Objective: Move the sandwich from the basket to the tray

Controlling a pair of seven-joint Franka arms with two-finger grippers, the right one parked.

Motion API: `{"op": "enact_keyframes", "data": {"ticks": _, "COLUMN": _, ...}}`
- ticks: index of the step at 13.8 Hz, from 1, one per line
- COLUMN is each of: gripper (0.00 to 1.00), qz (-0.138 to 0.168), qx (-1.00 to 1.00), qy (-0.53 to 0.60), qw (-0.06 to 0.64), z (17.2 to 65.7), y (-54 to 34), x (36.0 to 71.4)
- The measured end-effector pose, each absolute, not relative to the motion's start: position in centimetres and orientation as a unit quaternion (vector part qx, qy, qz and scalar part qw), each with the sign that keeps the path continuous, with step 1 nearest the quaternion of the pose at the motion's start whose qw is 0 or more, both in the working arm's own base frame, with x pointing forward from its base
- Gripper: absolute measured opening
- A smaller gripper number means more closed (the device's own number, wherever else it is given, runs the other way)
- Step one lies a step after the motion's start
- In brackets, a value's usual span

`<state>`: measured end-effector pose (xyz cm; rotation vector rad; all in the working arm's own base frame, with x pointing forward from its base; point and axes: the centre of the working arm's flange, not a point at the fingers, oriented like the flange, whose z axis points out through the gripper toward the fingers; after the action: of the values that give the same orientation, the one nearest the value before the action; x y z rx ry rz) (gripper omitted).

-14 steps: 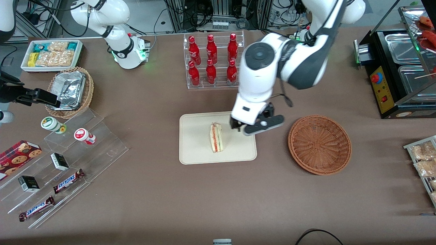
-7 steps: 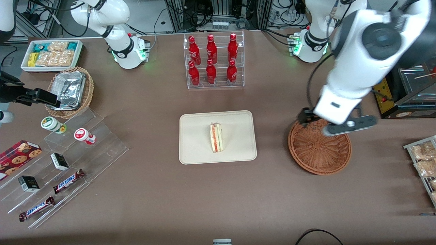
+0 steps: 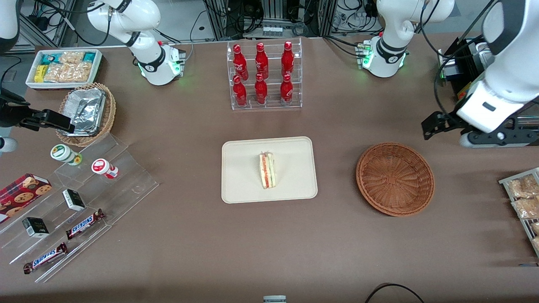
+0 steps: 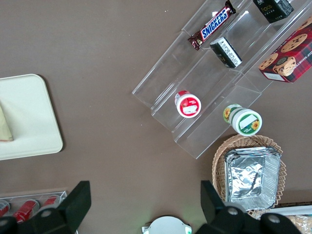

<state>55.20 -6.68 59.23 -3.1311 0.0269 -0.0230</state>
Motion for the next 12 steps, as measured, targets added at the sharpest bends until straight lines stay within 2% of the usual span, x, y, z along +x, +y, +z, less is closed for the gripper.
{"op": "enact_keyframes", "data": {"ticks": 4, "gripper": 1.0, "qz": -0.009, "qx": -1.0, "qy": 0.027, "qw": 0.003, "z": 59.6, "y": -4.4, "x": 54.2}}
{"op": "enact_keyframes", "data": {"ticks": 12, "gripper": 1.0, "qz": -0.035, "qx": -0.999, "qy": 0.033, "qw": 0.005, "z": 61.5, "y": -5.2, "x": 56.2}}
